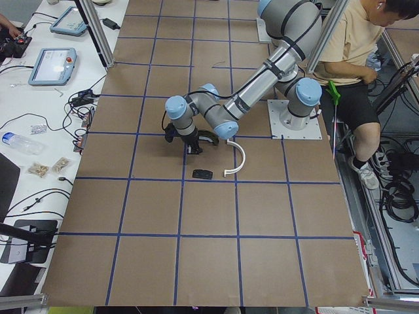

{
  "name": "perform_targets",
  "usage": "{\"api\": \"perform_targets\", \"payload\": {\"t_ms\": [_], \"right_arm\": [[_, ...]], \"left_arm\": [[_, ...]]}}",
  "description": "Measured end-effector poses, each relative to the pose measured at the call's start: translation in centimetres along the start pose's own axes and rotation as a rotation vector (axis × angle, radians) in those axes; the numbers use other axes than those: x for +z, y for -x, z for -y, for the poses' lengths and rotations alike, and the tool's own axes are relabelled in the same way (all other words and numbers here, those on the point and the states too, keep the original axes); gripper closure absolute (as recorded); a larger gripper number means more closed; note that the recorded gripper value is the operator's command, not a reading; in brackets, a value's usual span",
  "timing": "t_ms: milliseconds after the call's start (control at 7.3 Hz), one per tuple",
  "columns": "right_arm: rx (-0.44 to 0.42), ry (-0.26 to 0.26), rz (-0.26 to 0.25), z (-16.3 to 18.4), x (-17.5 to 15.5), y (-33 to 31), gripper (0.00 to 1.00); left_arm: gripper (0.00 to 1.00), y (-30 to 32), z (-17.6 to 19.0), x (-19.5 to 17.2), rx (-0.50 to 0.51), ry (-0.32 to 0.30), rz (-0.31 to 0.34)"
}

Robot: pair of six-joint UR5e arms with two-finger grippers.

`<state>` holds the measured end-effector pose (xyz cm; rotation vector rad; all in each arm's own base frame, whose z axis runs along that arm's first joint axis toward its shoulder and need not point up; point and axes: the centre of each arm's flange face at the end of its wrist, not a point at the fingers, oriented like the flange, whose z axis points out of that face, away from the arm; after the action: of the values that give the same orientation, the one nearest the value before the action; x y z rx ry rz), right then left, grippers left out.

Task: Place bearing gear from tray to pile

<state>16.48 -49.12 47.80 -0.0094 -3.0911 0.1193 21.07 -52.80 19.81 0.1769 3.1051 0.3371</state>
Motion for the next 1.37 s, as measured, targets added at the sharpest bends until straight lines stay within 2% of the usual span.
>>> {"api": "perform_targets", "payload": {"t_ms": [685,822,959,1096,1234,1371], "right_arm": [[0.004,0.002,0.003,0.0,0.1,0.1,0.0],[0.005,0.002,0.002,0.0,0.1,0.0,0.0],[0.006,0.001,0.002,0.0,0.1,0.0,0.0],[0.006,0.001,0.002,0.0,0.1,0.0,0.0],[0.006,0.001,0.003,0.0,0.1,0.0,0.0],[0.006,0.001,0.003,0.0,0.1,0.0,0.0]], "left_arm": [[1.0,-0.5,-0.5,1.2,0.003,0.009,-0.007],[0.96,-0.4,-0.5,1.2,0.002,0.004,-0.002],[0.78,-0.4,-0.4,1.2,0.001,-0.002,0.002],[0.43,-0.4,-0.4,1.4,0.001,-0.004,0.004],[0.18,-0.4,-0.4,1.5,0.003,-0.006,0.005],[0.12,-0.4,-0.3,1.6,0.009,-0.009,0.01]]}}
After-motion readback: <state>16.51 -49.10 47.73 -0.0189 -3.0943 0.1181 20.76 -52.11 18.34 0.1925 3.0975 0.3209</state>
